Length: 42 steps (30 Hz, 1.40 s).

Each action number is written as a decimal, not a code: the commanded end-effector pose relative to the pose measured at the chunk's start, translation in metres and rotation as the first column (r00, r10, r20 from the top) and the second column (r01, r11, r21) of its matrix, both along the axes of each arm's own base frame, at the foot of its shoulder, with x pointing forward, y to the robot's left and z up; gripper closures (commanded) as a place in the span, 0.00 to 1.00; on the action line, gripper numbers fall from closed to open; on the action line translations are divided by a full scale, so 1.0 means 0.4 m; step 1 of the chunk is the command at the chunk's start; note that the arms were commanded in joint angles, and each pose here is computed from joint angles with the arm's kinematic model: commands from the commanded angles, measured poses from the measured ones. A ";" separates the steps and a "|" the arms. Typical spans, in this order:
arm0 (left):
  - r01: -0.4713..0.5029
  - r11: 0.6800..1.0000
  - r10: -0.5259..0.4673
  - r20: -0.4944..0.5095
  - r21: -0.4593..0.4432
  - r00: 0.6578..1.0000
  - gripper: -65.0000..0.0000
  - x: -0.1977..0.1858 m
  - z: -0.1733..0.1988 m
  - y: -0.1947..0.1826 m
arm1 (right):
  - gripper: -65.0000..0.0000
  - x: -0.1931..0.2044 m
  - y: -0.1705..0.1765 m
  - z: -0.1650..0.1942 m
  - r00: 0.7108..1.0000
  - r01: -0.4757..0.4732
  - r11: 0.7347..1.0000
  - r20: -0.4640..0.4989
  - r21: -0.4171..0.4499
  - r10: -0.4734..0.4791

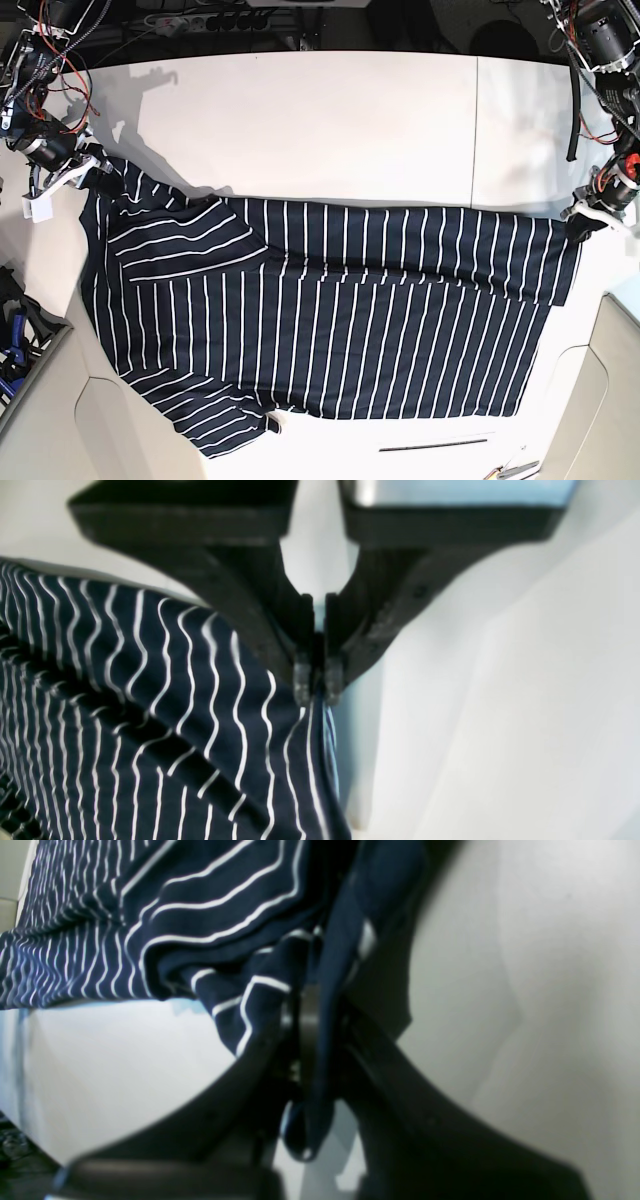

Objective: Fold the T-shirt properly
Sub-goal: 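Pull the folded edge with both grippers back toward the arms, flattening it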

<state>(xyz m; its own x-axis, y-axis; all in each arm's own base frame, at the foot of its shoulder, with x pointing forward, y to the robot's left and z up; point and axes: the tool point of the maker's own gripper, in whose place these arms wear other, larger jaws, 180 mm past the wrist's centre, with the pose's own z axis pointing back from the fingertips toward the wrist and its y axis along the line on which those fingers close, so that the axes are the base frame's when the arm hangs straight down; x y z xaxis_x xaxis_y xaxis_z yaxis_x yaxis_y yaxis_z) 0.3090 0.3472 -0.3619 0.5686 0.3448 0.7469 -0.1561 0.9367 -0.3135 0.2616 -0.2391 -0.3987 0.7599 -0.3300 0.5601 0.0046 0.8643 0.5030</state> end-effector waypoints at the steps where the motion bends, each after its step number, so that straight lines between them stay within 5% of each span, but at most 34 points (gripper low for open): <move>1: 0.003 0.999 -0.004 0.042 0.034 0.999 1.00 0.011 0.045 0.021 | 1.00 0.025 -0.014 0.043 0.998 -0.002 1.000 0.061 -0.001 0.002; 21: 0.032 0.991 -0.027 -0.041 0.132 0.999 1.00 -0.190 0.072 0.038 | 1.00 -0.068 -0.008 0.021 0.997 -0.063 0.997 -0.038 0.044 0.065; 42: 0.108 0.988 -0.090 -0.157 0.107 0.984 1.00 -0.315 0.041 -0.012 | 1.00 -0.246 -0.017 0.057 0.989 -0.122 0.989 -0.097 -0.082 0.114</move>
<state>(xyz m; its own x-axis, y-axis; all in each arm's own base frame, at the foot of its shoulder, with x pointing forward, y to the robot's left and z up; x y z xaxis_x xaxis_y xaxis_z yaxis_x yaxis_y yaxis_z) 0.1738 0.3401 -0.3593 0.7322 0.2192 0.6448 -0.1211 0.9736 -0.1935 0.1570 -0.2422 -0.3862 0.8570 -0.2016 0.4742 -0.0325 0.8974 0.4401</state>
